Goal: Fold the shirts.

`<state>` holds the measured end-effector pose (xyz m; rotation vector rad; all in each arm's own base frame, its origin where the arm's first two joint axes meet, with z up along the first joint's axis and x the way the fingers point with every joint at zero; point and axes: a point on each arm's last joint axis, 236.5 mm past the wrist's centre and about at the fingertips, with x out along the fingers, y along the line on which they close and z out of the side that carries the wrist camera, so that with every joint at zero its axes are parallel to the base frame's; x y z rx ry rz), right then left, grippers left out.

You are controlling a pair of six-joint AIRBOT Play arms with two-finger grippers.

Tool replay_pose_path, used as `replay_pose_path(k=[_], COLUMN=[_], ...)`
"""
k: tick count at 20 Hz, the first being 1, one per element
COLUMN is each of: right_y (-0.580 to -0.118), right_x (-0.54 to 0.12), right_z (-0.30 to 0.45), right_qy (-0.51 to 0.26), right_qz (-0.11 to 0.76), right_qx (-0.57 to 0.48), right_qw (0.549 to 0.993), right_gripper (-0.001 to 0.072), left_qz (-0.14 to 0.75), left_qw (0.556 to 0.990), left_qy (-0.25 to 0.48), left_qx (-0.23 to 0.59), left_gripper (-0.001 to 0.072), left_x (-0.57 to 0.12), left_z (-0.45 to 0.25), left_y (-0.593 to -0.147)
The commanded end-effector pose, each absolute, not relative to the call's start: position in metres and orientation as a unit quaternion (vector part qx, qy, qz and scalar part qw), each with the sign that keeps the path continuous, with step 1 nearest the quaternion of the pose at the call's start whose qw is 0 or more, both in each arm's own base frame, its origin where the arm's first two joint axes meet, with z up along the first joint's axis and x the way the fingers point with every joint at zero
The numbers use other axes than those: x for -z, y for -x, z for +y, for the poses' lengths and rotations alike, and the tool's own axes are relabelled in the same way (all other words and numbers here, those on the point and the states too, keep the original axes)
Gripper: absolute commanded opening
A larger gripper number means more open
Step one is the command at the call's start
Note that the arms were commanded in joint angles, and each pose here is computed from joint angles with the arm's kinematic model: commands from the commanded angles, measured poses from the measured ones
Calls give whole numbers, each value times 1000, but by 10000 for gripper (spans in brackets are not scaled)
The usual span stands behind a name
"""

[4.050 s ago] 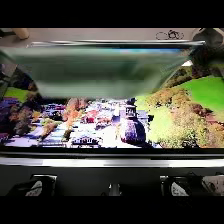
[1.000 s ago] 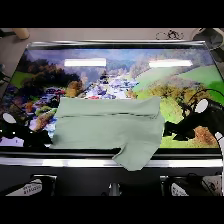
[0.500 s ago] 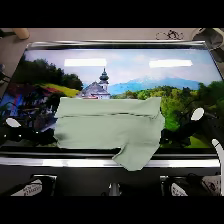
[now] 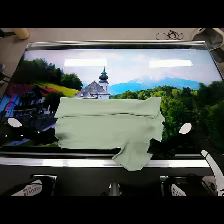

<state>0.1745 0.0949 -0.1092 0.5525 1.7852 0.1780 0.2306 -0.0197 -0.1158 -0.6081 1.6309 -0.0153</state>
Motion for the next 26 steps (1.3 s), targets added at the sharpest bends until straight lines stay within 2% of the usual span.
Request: replay_pose_path(k=[1, 4, 6, 8, 10, 15, 18, 19, 20, 21, 22, 24, 26], right_y=[-190, -208, -251, -306, -366, -473, -489, -488, -487, -484, -475, -447, -422], right_x=[120, 88, 38, -10, -36, -7, 32, 44, 53, 54, 51, 55, 65], right_z=[103, 104, 92, 65, 45, 50, 60, 65, 71, 76, 75, 56, 37], right_qy=[-244, -214, -177, -138, -115, -157, -205, -217, -231, -234, -211, -172, -189], right_qz=[742, 728, 676, 608, 548, 537, 565, 576, 584, 590, 602, 646, 688], right_qx=[-58, -99, -107, -70, -41, -28, -17, -19, -23, -33, -53, -75, -69], right_qw=[622, 643, 707, 778, 827, 829, 799, 788, 778, 772, 768, 740, 698], right_gripper=[22, 23, 23, 24, 24, 24, 26, 36, 200, 516, 691, 707, 709], left_qz=[717, 685, 636, 579, 532, 546, 568, 580, 589, 592, 589, 585, 585], left_qw=[645, 686, 734, 778, 808, 792, 767, 756, 747, 744, 751, 759, 762], left_qy=[265, 242, 232, 239, 251, 272, 298, 305, 308, 307, 297, 282, 272], left_qx=[8, 43, 62, 41, 18, 34, 22, 19, 20, 22, 29, 43, 56], left_gripper=[32, 31, 29, 28, 28, 30, 35, 84, 340, 578, 612, 611, 610], left_x=[115, 92, 45, 1, -23, 3, 37, 50, 60, 63, 61, 45, 25], left_z=[-19, -18, -17, -5, 8, -2, -10, -16, -22, -24, -21, -12, -11], left_y=[-231, -255, -287, -324, -364, -450, -482, -484, -484, -485, -486, -485, -477])
